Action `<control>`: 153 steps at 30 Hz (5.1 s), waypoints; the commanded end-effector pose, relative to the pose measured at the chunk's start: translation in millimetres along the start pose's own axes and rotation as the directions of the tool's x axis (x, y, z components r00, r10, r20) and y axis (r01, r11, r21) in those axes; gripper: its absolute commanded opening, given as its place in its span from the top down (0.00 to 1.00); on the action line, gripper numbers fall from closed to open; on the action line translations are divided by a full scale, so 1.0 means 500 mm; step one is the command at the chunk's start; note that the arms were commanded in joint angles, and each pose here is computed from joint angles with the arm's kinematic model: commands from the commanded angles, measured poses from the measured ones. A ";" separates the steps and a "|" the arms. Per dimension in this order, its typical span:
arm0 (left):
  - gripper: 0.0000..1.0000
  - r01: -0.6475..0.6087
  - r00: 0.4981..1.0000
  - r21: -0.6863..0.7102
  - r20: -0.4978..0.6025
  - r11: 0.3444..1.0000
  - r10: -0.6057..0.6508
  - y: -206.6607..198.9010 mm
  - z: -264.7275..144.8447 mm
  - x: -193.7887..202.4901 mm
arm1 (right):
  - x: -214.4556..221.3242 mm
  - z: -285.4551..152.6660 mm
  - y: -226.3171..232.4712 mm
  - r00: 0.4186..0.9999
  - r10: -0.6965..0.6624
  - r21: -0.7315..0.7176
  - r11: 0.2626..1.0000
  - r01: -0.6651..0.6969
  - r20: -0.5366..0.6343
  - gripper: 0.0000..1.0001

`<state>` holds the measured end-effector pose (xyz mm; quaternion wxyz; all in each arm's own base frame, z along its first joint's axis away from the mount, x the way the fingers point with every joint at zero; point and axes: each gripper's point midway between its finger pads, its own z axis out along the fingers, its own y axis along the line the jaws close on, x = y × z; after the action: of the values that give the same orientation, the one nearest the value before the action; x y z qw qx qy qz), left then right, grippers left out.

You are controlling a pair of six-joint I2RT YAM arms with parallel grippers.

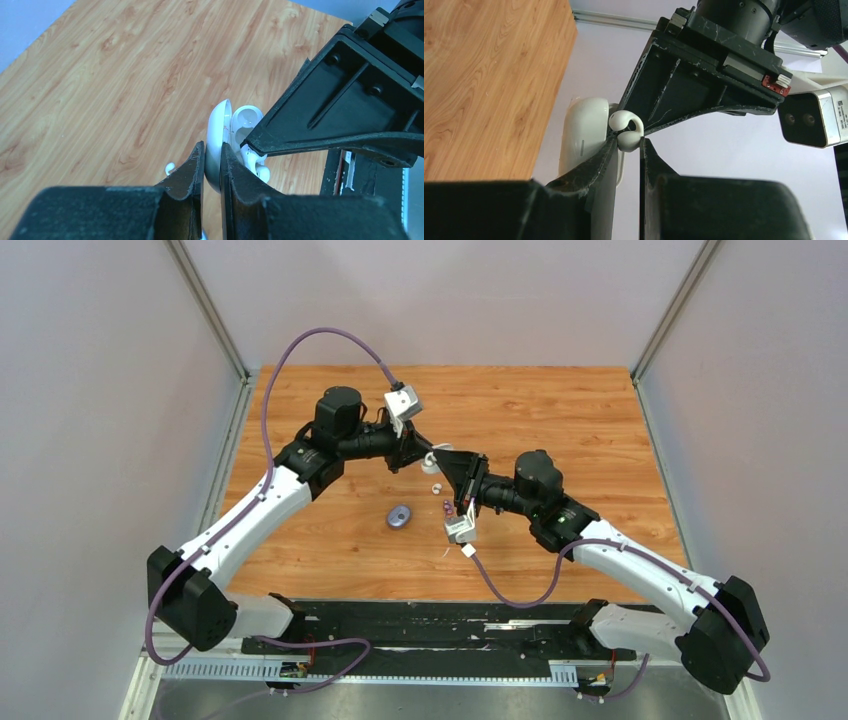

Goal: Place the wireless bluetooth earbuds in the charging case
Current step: Place the earbud in the charging case, then adjust the earbud at the center of the board.

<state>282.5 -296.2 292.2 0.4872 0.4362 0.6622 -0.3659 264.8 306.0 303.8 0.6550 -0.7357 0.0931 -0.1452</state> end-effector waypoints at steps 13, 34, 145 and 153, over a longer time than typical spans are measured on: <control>1.00 -0.044 0.994 0.056 0.106 0.997 0.038 -0.032 -0.003 -0.087 | -0.005 0.015 0.021 0.993 -0.104 -0.142 0.984 0.110 0.052 1.00; 1.00 -0.102 0.981 0.042 0.167 0.994 0.094 -0.039 -0.020 -0.111 | 0.007 -0.020 0.077 0.983 -0.176 -0.347 0.920 0.180 0.043 1.00; 1.00 -0.306 0.952 -0.155 -0.044 0.939 0.302 0.056 -0.065 -0.019 | 0.079 -0.084 0.036 0.240 0.918 0.182 0.307 -0.934 -0.315 0.46; 1.00 -0.370 0.927 -0.248 -0.166 0.895 0.337 0.069 -0.144 0.023 | 0.098 -0.044 0.153 -0.066 0.949 0.042 -0.055 -0.998 -0.309 0.48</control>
<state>288.0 -241.0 302.9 0.5618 0.4927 0.6322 -0.2048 310.0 238.7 249.5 0.5104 -0.5043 0.6737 0.1769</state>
